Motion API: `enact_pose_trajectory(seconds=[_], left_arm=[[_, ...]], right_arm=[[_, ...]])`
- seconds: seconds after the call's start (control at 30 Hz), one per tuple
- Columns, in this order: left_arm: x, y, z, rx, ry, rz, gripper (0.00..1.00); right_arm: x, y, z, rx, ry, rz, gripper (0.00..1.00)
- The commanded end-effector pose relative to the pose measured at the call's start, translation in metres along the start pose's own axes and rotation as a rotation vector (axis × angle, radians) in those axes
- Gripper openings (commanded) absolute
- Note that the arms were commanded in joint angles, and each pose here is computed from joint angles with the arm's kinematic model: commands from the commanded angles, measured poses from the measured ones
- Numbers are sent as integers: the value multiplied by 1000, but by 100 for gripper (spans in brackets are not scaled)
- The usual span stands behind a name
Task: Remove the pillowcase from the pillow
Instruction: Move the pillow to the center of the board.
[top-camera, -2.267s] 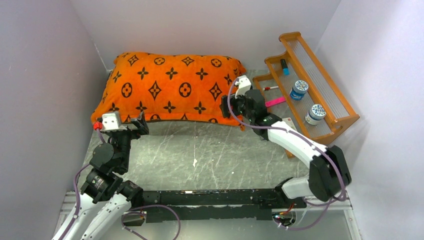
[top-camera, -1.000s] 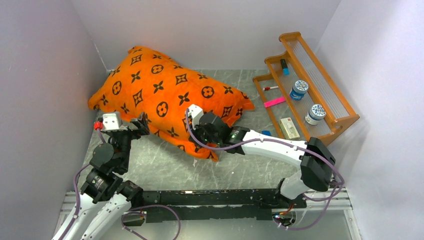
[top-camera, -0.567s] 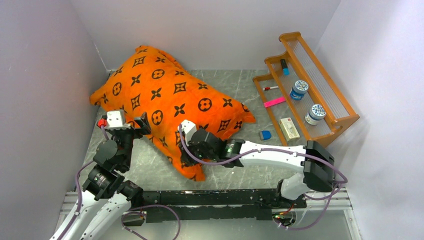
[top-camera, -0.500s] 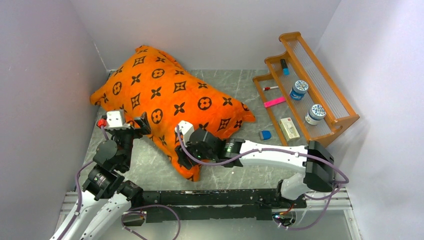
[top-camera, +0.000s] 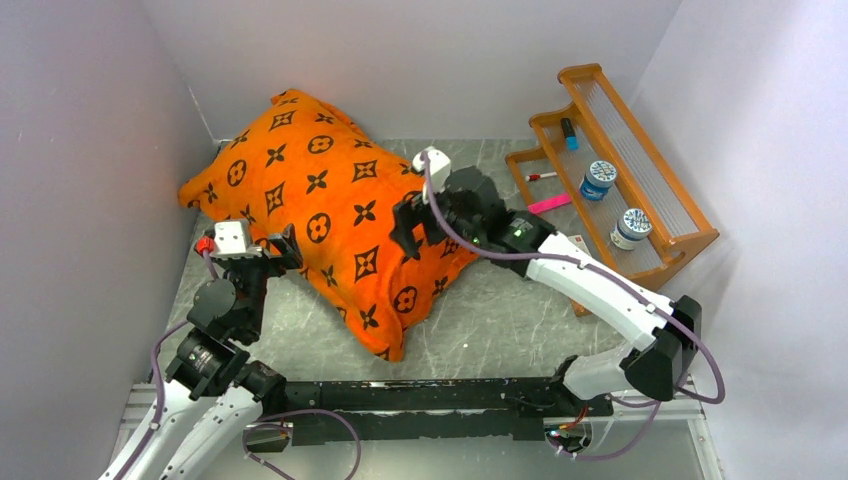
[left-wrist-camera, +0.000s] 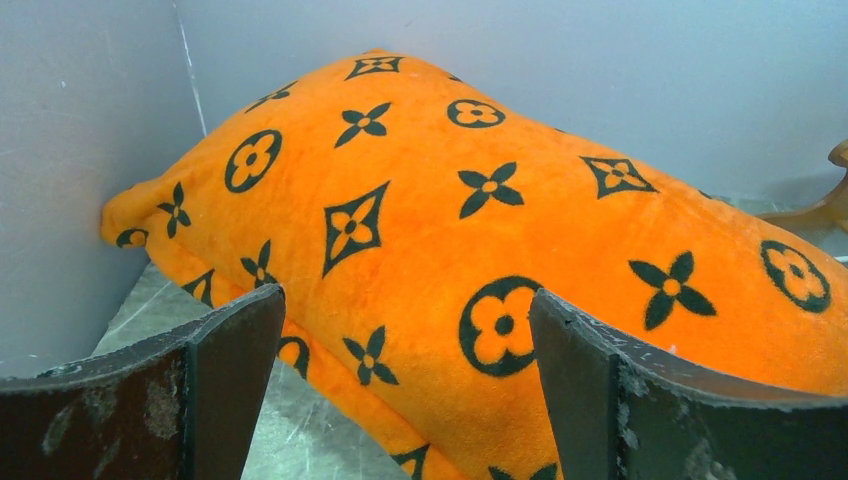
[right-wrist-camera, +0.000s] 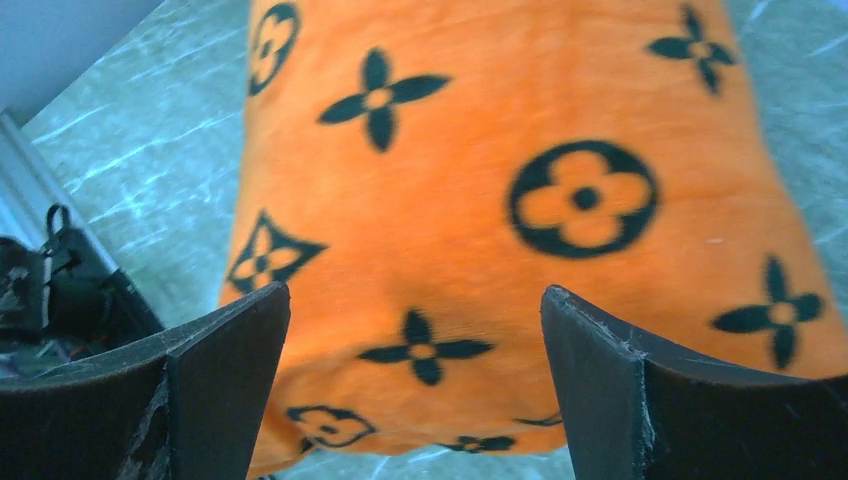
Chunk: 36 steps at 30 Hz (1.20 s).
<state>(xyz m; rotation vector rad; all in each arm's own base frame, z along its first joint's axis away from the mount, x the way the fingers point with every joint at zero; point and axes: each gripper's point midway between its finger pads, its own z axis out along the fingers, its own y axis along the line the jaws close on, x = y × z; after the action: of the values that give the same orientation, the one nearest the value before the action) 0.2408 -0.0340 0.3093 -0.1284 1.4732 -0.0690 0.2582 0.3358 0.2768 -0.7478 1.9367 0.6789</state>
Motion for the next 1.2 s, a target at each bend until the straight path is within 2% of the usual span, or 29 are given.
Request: enact_pose_trajectory(seconds=[0.0, 0.37, 0.5, 0.57, 0.7, 0.77, 0.83, 0.9, 0.97, 1.17], left_arm=[[-18, -4, 0, 13, -33, -34, 97], [-17, -7, 2, 28, -29, -28, 97], [-17, -8, 2, 32, -27, -26, 97], [-15, -9, 3, 33, -21, -23, 97], [-12, -14, 6, 56, -10, -9, 97], [-10, -14, 7, 54, -3, 1, 97], [-8, -14, 9, 51, 3, 10, 97], [-6, -14, 9, 47, 6, 17, 97], [-5, -12, 9, 38, 8, 21, 97], [-7, -12, 9, 34, -1, 14, 97]], right_arm=[[-25, -33, -14, 16, -41, -28, 99], [-21, -163, 9, 107, -117, 170, 100], [4, -174, 34, 45, -75, 225, 99], [21, -168, 46, -18, -31, 255, 96], [40, -142, 47, -157, -5, 294, 80], [45, -129, 40, -209, 0, 293, 68], [49, -116, 33, -256, 11, 285, 49], [51, -101, 26, -294, 23, 264, 22], [50, -85, 17, -318, 24, 233, 0], [40, -42, -16, -354, 1, 187, 0]])
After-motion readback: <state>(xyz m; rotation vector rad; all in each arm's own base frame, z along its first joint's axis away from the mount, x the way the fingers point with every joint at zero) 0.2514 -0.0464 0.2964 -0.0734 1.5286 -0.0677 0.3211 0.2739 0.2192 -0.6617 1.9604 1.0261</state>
